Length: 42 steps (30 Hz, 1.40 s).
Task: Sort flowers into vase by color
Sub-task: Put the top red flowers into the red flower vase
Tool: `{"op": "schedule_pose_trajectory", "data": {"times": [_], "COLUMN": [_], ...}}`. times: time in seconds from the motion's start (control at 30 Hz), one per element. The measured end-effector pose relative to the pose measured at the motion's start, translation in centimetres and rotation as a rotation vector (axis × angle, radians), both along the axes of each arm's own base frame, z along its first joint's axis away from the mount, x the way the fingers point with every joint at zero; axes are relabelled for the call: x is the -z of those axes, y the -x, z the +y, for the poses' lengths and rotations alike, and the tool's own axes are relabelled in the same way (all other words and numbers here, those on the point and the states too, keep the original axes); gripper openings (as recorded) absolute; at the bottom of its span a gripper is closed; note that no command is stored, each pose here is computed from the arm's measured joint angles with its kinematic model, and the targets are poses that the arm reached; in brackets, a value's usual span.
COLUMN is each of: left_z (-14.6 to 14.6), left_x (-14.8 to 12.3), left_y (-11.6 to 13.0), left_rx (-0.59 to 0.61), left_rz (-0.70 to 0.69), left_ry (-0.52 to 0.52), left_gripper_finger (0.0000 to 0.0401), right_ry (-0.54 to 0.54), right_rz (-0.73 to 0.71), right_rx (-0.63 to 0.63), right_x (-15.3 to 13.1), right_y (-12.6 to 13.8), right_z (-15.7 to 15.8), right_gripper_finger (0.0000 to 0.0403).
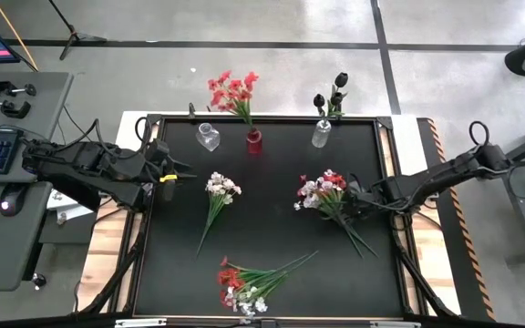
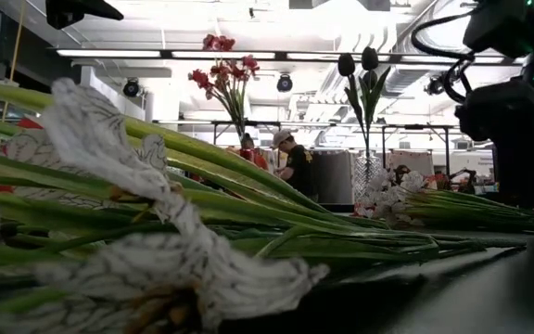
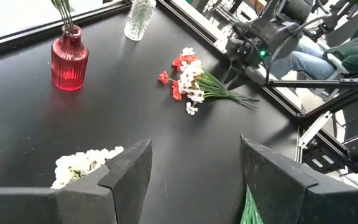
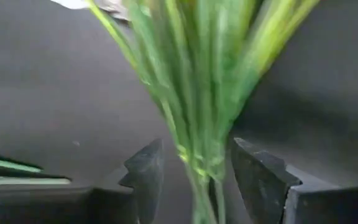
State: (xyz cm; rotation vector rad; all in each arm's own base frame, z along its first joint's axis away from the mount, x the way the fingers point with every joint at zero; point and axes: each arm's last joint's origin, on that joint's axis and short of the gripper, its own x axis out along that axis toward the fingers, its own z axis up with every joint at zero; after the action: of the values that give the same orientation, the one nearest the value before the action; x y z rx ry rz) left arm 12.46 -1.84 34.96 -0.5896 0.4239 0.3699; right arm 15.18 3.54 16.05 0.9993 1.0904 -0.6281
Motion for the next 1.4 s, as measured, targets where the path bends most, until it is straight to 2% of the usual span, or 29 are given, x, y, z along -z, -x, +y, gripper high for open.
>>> {"op": "schedule_pose_trajectory", "data": {"times": [0.17, 0.27, 0.37, 0.47, 0.53, 0.77, 0.93, 1.07, 1.23, 1.3, 1.4], "left_z": [0.0, 0.0, 0.0, 0.0, 0.0, 0.0, 0.0, 0.0, 0.0, 0.0, 0.1], "left_x": [0.0, 0.0, 0.0, 0.0, 0.0, 0.0, 0.0, 0.0, 0.0, 0.0, 0.0], "left_y": [0.0, 0.0, 0.0, 0.0, 0.0, 0.0, 0.0, 0.0, 0.0, 0.0, 0.0], "left_rx": [0.000, -0.001, -0.003, -0.003, -0.004, -0.005, 0.003, 0.001, 0.009, 0.008, 0.000], "left_rz": [0.000, 0.000, 0.000, 0.000, 0.000, 0.000, 0.004, 0.003, 0.007, 0.007, 0.007], "left_ry": [0.000, 0.000, -0.002, -0.002, -0.002, -0.005, -0.021, -0.021, -0.035, -0.036, -0.035], "left_gripper_finger": [0.0232, 0.0232, 0.0232, 0.0232, 0.0232, 0.0232, 0.0232, 0.0232, 0.0232, 0.0232, 0.0232], "right_ry": [0.007, 0.014, 0.009, -0.034, -0.035, 0.061, 0.076, 0.061, 0.038, 0.012, -0.001], "right_rz": [-0.009, 0.019, 0.007, -0.082, -0.132, -0.373, -0.491, -0.451, -0.288, -0.226, -0.163], "right_rx": [0.000, 0.000, -0.002, -0.041, -0.073, -0.086, -0.077, -0.108, -0.141, -0.168, -0.214], "right_x": [0.5, 0.8, 0.9, 0.2, -0.9, -5.4, -5.5, -4.4, -3.7, -3.6, -3.3], "right_y": [0.0, -0.1, -0.3, -0.8, -1.4, -4.2, -6.5, -7.4, -5.7, -4.9, -4.2], "right_z": [-0.1, 0.0, 0.0, 0.3, 0.5, 0.3, -0.1, -0.2, -0.2, 0.0, 0.6], "right_gripper_finger": [0.0164, 0.0143, 0.0099, 0.0029, 0.0010, 0.0004, 0.0002, 0.0005, 0.0012, 0.0031, 0.0081]}}
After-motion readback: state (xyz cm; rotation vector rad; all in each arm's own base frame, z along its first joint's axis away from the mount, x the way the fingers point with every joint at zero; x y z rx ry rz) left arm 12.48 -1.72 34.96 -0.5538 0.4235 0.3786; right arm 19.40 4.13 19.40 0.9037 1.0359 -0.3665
